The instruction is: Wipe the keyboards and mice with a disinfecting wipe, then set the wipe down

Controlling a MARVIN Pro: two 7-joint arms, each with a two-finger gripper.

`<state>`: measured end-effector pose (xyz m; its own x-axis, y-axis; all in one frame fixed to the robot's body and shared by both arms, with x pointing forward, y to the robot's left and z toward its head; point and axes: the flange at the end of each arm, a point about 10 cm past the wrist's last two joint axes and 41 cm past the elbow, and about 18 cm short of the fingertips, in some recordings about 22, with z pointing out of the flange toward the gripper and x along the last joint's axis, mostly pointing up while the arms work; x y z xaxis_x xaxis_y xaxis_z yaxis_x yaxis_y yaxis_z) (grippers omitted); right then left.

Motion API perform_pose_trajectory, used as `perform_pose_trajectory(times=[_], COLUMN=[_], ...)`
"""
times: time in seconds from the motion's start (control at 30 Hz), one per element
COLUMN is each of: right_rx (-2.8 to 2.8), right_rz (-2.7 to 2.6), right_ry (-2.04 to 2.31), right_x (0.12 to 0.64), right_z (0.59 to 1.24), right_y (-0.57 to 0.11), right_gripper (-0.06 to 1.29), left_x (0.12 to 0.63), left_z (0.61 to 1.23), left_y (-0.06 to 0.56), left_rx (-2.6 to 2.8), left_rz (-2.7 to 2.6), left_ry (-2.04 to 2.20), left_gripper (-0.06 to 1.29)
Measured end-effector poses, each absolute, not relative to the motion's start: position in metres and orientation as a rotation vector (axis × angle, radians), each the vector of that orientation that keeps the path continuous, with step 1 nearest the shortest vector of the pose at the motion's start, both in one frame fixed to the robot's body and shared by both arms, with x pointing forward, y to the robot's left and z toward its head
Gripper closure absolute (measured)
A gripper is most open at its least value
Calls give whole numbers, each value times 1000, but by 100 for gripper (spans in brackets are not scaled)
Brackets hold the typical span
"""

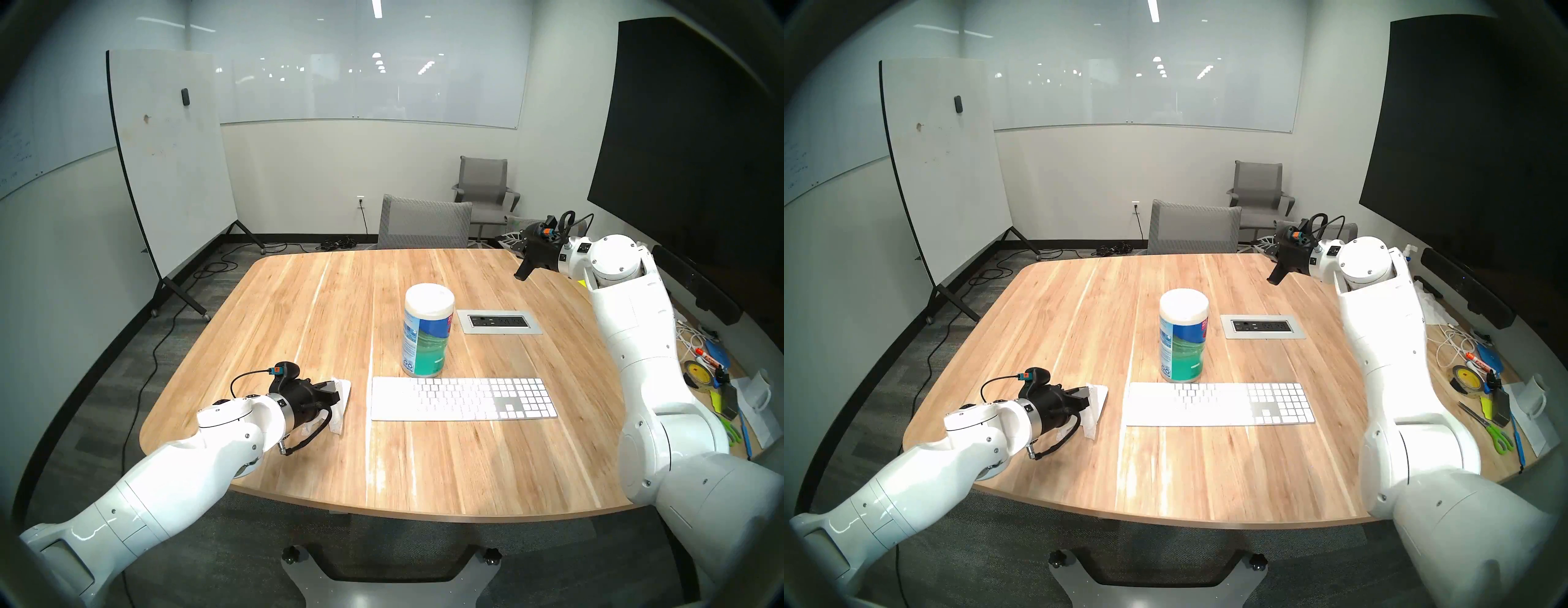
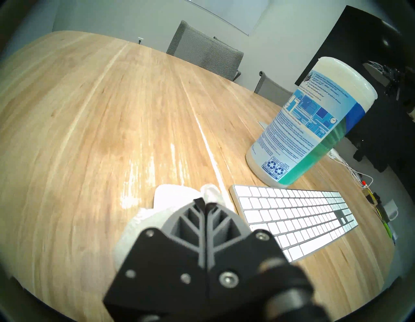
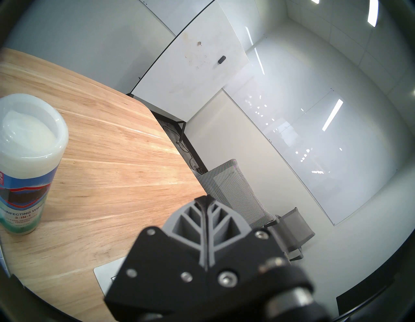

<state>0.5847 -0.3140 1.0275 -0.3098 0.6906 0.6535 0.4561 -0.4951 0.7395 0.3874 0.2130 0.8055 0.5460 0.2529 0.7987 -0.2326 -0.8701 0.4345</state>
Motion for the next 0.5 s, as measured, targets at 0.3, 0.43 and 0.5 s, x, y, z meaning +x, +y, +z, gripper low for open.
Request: perform_pose_trajectory(times=[0.3,0.43,0.5], right_rx=[1724,1724,1724], right_rz=[1904,1904,1904], right_ry=[1468,1468,1468], right_x=[585,585,585], right_z=[1027,1027,1027], right_y=[-314,-314,-314], right_gripper=[125,125,125], left_x=[382,379,378], left_z=[793,785,781], left_y=[214,217,218], left_rx=[2283,2286,2286], left_rz=[1285,1275,1270], left_ry=[40,56,66], left_gripper=[125,125,125])
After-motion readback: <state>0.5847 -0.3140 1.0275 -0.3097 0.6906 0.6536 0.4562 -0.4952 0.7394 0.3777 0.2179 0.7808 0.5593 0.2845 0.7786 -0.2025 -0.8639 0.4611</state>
